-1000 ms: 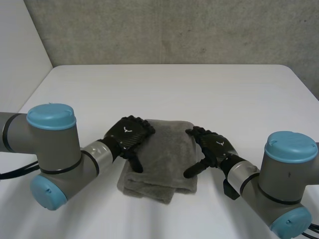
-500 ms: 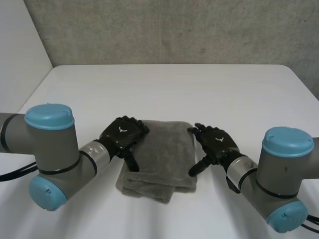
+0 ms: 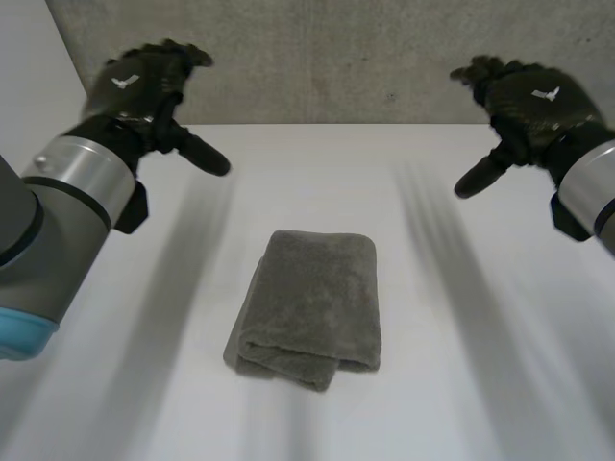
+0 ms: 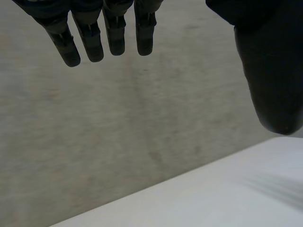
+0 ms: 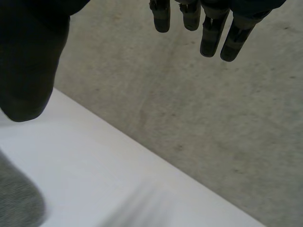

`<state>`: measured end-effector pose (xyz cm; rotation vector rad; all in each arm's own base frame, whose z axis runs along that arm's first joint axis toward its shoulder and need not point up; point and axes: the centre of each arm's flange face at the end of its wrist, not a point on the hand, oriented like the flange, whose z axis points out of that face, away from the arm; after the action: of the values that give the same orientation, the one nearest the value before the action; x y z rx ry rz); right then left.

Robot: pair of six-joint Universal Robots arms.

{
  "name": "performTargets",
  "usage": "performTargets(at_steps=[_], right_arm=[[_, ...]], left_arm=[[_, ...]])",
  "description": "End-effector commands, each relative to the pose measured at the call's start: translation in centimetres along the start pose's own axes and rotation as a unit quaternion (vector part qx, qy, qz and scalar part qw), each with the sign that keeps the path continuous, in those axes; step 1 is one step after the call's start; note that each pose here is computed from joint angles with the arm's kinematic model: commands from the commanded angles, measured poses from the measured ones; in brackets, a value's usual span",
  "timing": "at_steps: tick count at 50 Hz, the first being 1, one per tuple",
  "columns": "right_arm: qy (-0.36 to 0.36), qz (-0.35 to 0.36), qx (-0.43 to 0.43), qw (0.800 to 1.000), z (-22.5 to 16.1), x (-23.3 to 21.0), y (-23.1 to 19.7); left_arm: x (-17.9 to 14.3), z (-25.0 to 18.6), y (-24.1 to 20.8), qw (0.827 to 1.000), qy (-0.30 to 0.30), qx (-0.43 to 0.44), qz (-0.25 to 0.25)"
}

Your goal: Fold the towel.

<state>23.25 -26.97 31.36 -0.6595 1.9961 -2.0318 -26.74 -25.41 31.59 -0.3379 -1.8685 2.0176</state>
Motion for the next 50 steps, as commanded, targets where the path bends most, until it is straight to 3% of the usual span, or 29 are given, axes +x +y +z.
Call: performTargets(at_steps=[1,7,40,43,50], right_arm=[[0.047,-0.001,-0.007,0.999,0.4,1.7,-1.3],[0.06,-0.001,-0.011,0.998,0.6,2.5,-1.1],[0.049,0.002,-0.019,0.999,0.3,1.9,-0.6],[0.032,0.005,-0.028,0.999,0.1,1.1,-0.2],[-0.116,0.01,-0.057,0.992,-1.8,-5.6,2.0]], left_arm=[[-1.3,-0.3,-0.3,0.998,-0.063,-0.027,0.007],[-2.7,0.2,0.1,0.996,-0.083,-0.04,0.009],[-2.4,0.1,0.1,0.997,-0.066,-0.04,0.008],[-2.4,0.0,0.4,0.997,-0.064,-0.044,0.007],[-2.0,-1.0,3.5,0.995,-0.056,-0.082,0.01]])
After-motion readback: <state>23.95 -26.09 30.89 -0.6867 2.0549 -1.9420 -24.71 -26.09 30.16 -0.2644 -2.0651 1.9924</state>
